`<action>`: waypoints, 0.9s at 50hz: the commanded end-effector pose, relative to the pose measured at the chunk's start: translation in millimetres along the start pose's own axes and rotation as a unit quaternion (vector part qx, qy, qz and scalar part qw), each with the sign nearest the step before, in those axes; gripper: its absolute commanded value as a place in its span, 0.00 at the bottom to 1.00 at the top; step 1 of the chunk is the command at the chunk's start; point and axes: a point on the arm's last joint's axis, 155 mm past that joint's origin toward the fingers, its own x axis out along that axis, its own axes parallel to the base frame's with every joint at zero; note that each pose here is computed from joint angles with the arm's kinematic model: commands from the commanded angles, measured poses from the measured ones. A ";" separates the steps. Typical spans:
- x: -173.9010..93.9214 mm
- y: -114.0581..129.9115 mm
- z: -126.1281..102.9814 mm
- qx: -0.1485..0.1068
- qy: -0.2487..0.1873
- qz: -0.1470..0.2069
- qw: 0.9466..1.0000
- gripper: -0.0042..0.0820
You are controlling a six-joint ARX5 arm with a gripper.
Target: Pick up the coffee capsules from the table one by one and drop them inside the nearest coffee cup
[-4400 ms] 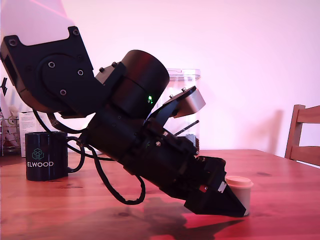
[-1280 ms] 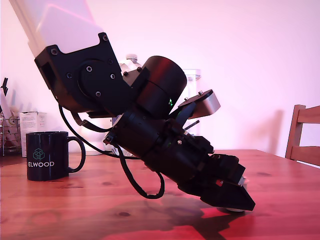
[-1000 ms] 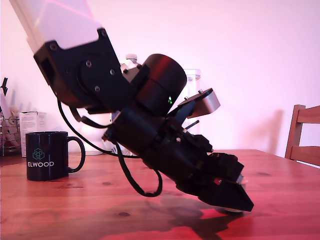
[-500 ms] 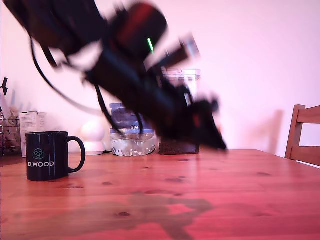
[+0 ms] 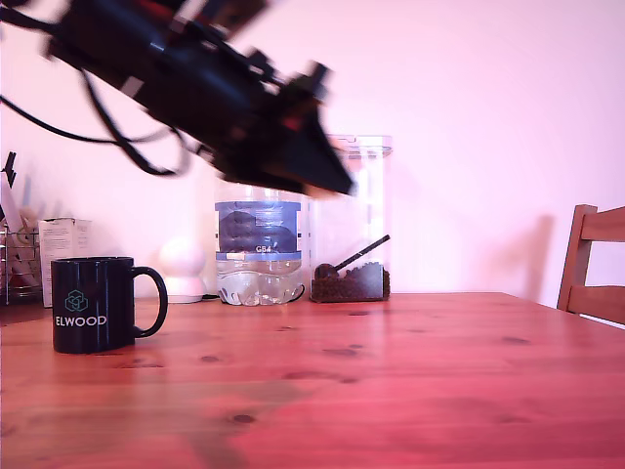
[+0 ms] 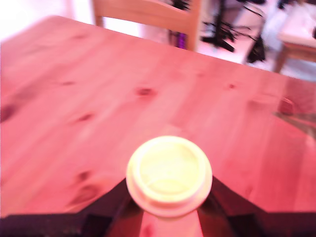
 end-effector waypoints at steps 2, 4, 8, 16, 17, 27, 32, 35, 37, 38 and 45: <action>-13.0 13.2 -9.0 -0.011 0.005 0.020 1.000 0.19; -18.9 20.1 -9.9 -0.014 0.003 0.031 0.999 0.19; -31.2 34.8 -13.5 -0.023 0.001 0.057 0.998 0.19; -56.7 67.5 -22.7 -0.046 0.002 0.112 0.993 0.19; -59.4 70.7 -23.7 -0.048 0.002 0.118 0.992 0.19; -93.1 115.8 -34.0 -0.080 0.004 0.196 0.977 0.19; -109.3 137.2 -36.3 -0.093 0.001 0.229 0.969 0.19; -118.3 148.3 -36.8 -0.099 -0.003 0.247 0.964 0.19; -123.5 154.9 -37.0 -0.103 -0.005 0.257 0.961 0.19; -126.9 158.5 -37.0 -0.105 -0.007 0.263 0.959 0.19; -142.7 179.1 -44.2 -0.124 -0.007 0.294 0.948 0.19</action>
